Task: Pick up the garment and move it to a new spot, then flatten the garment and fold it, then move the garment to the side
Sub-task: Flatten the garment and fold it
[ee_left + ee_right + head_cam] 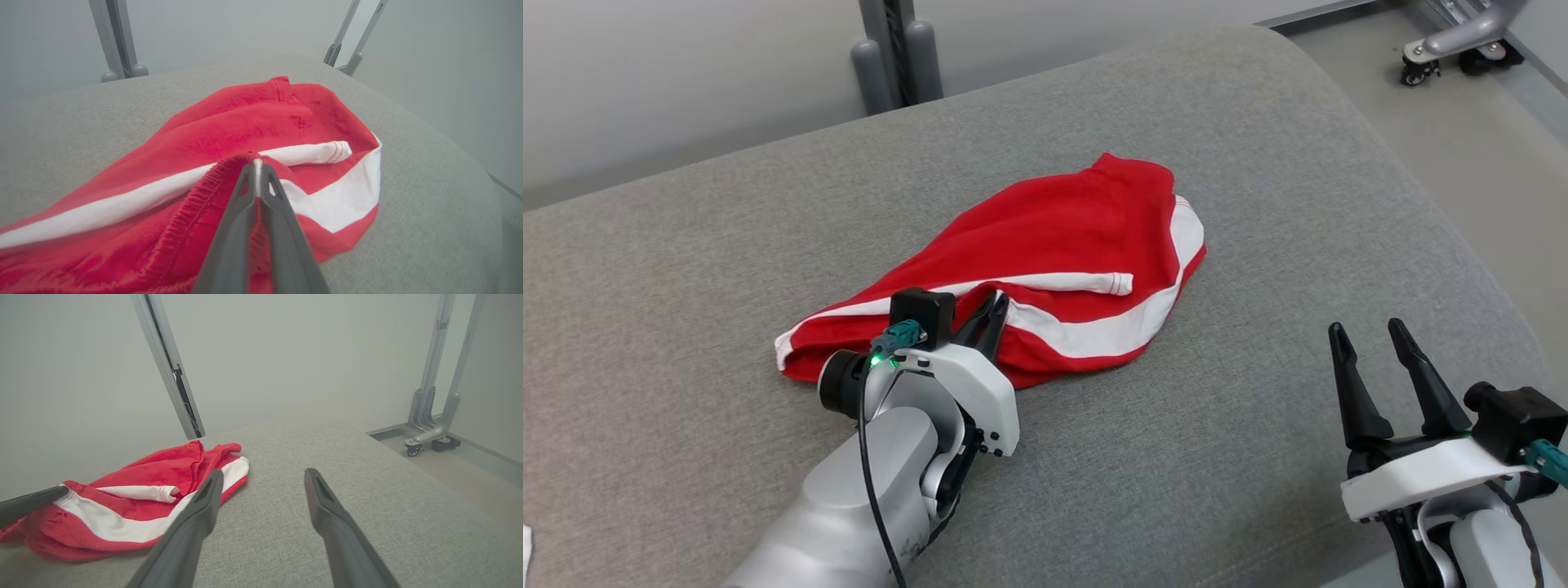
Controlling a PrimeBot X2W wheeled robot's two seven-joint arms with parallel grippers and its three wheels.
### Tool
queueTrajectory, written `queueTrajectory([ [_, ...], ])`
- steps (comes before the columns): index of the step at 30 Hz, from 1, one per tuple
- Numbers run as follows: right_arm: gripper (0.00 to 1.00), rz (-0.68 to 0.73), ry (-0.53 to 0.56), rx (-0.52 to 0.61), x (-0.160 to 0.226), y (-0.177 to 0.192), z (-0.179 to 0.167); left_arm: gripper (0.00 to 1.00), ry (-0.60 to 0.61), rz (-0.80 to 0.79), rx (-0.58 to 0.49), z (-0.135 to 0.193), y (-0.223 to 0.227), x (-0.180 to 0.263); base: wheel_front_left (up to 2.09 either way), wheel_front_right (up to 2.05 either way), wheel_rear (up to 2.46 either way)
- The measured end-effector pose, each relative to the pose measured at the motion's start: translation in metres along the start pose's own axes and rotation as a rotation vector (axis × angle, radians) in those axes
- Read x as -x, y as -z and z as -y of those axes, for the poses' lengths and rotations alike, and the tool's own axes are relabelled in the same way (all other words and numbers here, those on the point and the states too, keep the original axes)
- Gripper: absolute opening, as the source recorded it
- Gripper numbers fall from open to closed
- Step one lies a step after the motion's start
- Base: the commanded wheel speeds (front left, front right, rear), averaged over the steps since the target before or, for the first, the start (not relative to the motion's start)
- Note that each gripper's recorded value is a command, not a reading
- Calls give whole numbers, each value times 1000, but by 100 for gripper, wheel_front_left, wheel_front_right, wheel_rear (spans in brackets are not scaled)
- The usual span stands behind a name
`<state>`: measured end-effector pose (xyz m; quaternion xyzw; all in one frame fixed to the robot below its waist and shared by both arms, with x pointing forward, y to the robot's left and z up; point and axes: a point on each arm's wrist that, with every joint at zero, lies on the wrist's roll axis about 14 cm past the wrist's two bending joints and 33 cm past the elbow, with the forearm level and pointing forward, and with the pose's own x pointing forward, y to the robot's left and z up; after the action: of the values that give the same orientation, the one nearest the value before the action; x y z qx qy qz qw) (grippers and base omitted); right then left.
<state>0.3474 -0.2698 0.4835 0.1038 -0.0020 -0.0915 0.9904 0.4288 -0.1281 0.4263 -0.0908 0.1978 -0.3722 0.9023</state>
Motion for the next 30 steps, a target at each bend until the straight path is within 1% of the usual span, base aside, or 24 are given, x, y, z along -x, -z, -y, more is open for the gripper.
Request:
queueTrajectory([
  [6, 100, -29, -12, 8, -12, 8, 0, 0, -24, 36, -2, -5, -4, 20, 0, 0, 0],
  [9, 100, -52, -12, -8, -22, 15, 0, 0, -49, 61, -6, -10, -6, 35, 0, 0, 0],
  [14, 100, -110, -17, -52, -39, 32, -6, 0, -135, 97, -16, -27, -3, 65, 0, 0, 0],
  [21, 100, -211, -64, -100, -56, 59, -33, 0, -254, 148, 9, -52, -1, 104, 0, 0, 0],
  [30, 100, -322, -134, -115, -65, 88, -71, 0, -320, 174, 25, -67, 2, 127, 0, 0, 0],
])
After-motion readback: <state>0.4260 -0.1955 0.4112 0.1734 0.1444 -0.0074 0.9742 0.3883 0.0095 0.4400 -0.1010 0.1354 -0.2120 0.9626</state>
